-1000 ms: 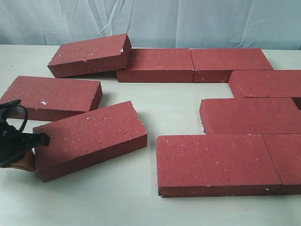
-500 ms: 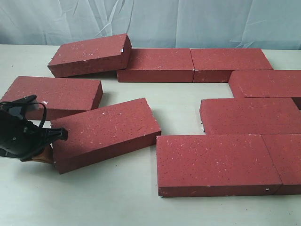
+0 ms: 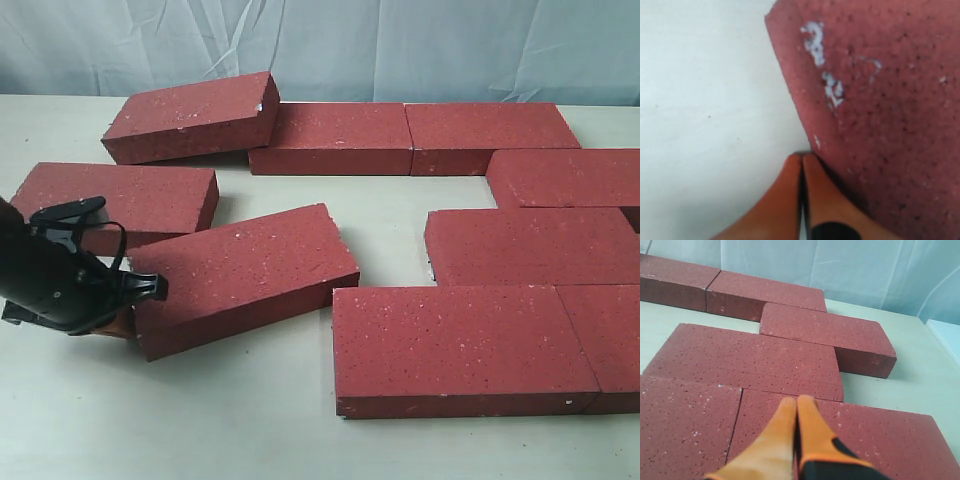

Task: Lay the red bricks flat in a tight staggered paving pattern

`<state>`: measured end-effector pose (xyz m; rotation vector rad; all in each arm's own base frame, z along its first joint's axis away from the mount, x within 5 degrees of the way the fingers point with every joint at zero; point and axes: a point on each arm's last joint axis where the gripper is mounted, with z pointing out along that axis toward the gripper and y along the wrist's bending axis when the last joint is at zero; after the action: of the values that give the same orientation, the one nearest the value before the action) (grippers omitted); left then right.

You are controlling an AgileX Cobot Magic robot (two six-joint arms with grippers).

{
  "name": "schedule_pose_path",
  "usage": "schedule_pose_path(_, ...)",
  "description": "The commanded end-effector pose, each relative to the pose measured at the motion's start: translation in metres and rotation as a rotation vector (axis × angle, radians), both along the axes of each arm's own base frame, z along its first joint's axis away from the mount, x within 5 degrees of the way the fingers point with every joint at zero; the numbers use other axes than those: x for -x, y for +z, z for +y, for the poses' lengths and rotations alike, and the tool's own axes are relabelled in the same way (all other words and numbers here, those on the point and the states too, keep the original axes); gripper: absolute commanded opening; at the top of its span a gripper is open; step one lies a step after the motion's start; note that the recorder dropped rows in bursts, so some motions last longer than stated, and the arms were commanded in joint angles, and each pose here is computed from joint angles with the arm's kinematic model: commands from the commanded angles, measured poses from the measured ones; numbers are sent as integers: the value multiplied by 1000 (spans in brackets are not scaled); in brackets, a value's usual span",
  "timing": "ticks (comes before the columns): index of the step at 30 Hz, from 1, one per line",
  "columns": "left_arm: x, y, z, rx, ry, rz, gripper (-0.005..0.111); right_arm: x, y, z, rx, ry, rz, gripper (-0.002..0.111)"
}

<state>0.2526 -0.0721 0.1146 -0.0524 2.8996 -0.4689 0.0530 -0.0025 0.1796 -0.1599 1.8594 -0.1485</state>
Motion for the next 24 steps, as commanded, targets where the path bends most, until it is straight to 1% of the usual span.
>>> schedule_pose_path(1,0,-5,-6,-11,-6,-7,0,0,1,0,5,-2,-20,-1)
schedule_pose_path(3,0,-4,-4,-25,-29,-15,0,0,1,0,5,-2,-20,-1)
schedule_pose_path(7,-2,8,4,-31,-20,-60,0,0,1,0,5,-2,-20,-1)
schedule_pose_path(12,-2,42,10,-35,-36,-173,0,0,1,0,5,-2,-20,-1)
schedule_pose_path(16,2,68,12,-60,-83,-213,0,0,1,0,5,-2,-20,-1)
schedule_pose_path(20,11,88,6,-37,-154,-200,0,0,1,0,5,-2,-20,-1)
schedule_pose_path(24,18,93,-15,-30,-257,-207,0,0,1,0,-2,-2,-17,-1)
